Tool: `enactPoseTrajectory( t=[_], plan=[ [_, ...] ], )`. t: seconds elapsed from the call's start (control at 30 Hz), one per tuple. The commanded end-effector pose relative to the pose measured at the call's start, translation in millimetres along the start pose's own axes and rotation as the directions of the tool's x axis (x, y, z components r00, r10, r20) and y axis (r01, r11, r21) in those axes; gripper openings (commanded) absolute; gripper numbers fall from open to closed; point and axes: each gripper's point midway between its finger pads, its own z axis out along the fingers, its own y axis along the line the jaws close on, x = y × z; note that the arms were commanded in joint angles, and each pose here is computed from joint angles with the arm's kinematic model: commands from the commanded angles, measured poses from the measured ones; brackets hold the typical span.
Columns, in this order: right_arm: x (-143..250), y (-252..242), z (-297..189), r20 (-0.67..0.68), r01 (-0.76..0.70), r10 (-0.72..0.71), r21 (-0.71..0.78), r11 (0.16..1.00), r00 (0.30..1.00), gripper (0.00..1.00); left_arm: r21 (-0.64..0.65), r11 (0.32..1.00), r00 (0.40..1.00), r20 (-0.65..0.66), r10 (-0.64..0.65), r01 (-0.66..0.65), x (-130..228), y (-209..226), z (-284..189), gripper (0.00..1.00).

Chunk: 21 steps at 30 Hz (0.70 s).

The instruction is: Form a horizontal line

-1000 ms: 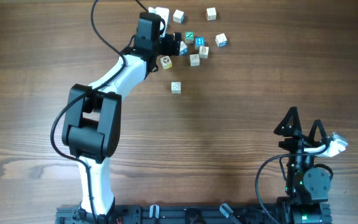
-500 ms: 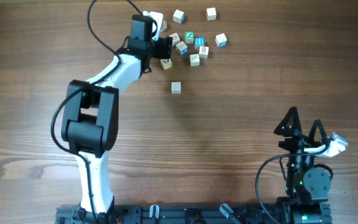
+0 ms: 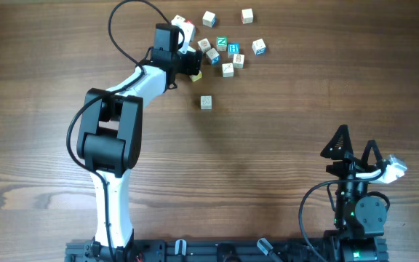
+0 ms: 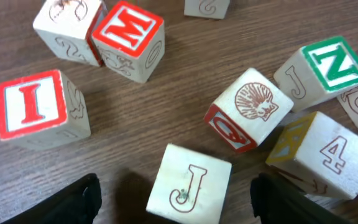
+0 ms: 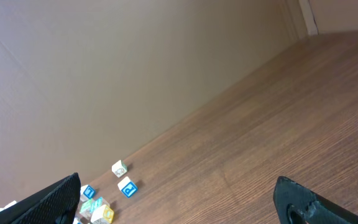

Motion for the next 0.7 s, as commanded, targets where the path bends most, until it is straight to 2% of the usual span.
enactPoseTrajectory(
  t=[0.0,0.13,0.27,0.37,0.47,0.57,0.67],
  plan=[
    [-2.9,1.9,-0.6,0.012,0.01,-0.01,-0.011,1.0,1.0,1.0,0.012,0.999,0.999,0.023,0.045,-0.045,-4.8,-1.0,4.8,0.79],
    [-2.9,1.9,-0.6,0.012,0.01,-0.01,-0.011,1.0,1.0,1.0,0.011,0.999,0.998,0.044,0.047,-0.048,-10.1,-0.9,4.6,0.74],
    [-2.9,1.9,-0.6,0.012,0.01,-0.01,-0.011,1.0,1.0,1.0,0.01,0.999,0.998,0.043,0.047,-0.047,-9.9,-0.6,4.6,0.59],
    [-2.9,1.9,-0.6,0.012,0.01,-0.01,-0.011,1.0,1.0,1.0,0.011,0.999,0.998,0.044,0.047,-0.048,-10.0,-0.9,4.6,0.52],
    [-2.9,1.9,-0.6,0.012,0.01,-0.01,-0.011,1.0,1.0,1.0,0.01,0.999,0.998,0.043,0.047,-0.047,-9.9,-0.6,4.6,0.54],
    [-2.9,1.9,-0.6,0.012,0.01,-0.01,-0.011,1.0,1.0,1.0,0.01,0.999,0.998,0.044,0.047,-0.047,-10.0,-0.6,4.6,0.64],
    [-2.9,1.9,-0.6,0.012,0.009,-0.009,-0.011,1.0,1.0,1.0,0.011,0.999,0.998,0.041,0.047,-0.047,-8.9,-0.6,5.3,0.67]
  ],
)
